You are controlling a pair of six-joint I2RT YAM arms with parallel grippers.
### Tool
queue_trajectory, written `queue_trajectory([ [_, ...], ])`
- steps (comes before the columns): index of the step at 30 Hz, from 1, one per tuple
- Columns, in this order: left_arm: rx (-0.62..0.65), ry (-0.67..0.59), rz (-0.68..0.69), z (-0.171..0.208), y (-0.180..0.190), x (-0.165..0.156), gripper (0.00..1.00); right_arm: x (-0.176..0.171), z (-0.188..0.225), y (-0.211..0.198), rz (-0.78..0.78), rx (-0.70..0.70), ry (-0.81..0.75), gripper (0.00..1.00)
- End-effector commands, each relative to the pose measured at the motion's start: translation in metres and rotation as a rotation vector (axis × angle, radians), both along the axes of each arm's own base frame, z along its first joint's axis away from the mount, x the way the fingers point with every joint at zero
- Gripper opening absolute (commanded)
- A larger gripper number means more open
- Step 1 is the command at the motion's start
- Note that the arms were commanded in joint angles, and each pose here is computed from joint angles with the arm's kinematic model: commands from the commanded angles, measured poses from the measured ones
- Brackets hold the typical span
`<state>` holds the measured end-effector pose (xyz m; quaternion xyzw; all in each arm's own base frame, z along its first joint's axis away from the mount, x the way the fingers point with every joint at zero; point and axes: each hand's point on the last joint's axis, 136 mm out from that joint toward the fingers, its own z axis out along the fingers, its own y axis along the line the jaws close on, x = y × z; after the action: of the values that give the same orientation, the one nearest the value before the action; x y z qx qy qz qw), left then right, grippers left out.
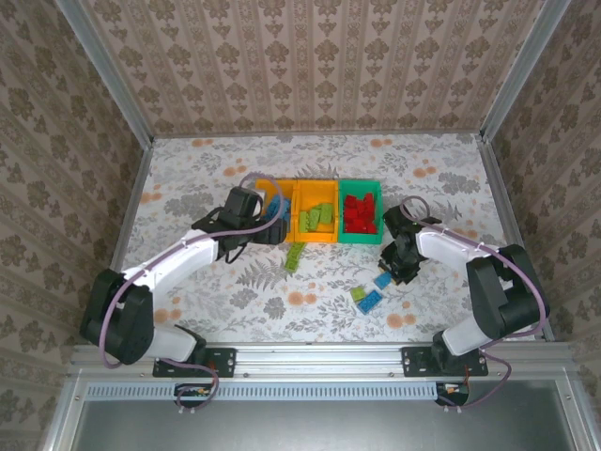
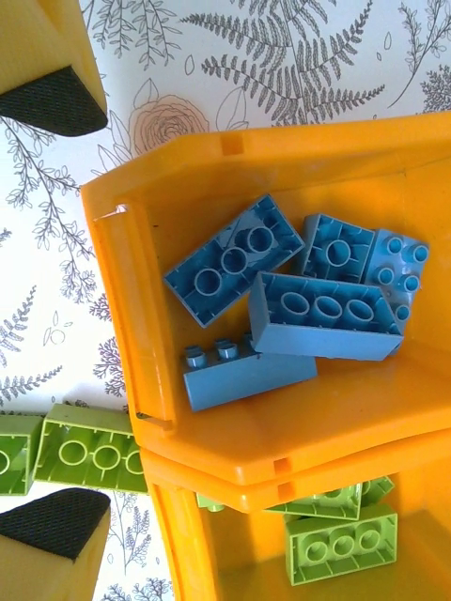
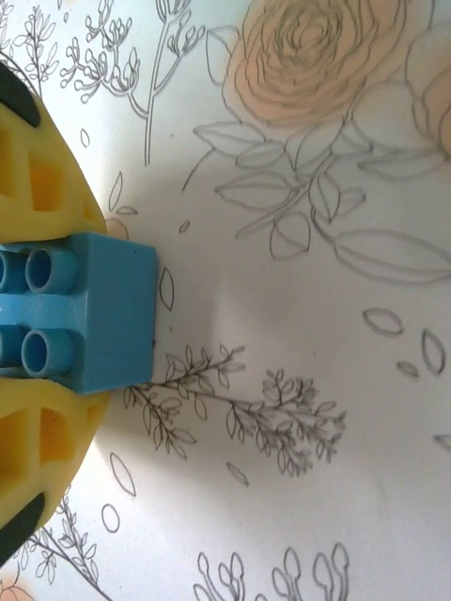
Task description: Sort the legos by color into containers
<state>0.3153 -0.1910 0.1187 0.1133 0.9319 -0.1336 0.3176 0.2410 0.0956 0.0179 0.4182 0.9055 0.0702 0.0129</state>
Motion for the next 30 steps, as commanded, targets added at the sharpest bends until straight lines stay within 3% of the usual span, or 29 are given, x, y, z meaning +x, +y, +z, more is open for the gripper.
queue_trajectory([
  [1, -0.02, -0.042, 0.012, 0.008, 0.004, -0.002, 1.0, 0.049, 0.039, 0.018, 0.105, -0.023, -0.223, 0.21],
  [6, -0.006, -0.037, 0.009, 0.002, 0.012, -0.012, 1.0, 0.101, 0.111, 0.081, 0.317, 0.067, -0.469, 0.2],
  [12, 0.01, 0.025, -0.006, -0.016, 0.017, -0.031, 1.0, 0.147, 0.154, 0.169, 0.509, 0.268, -0.625, 0.2],
  [20, 0.01, 0.049, -0.086, -0.027, 0.006, -0.055, 1.0, 0.186, 0.154, 0.24, 0.684, 0.304, -0.642, 0.23],
  [30, 0.031, 0.081, -0.147, -0.045, -0.022, -0.068, 1.0, 0.216, 0.126, 0.273, 0.702, 0.282, -0.622, 0.24],
])
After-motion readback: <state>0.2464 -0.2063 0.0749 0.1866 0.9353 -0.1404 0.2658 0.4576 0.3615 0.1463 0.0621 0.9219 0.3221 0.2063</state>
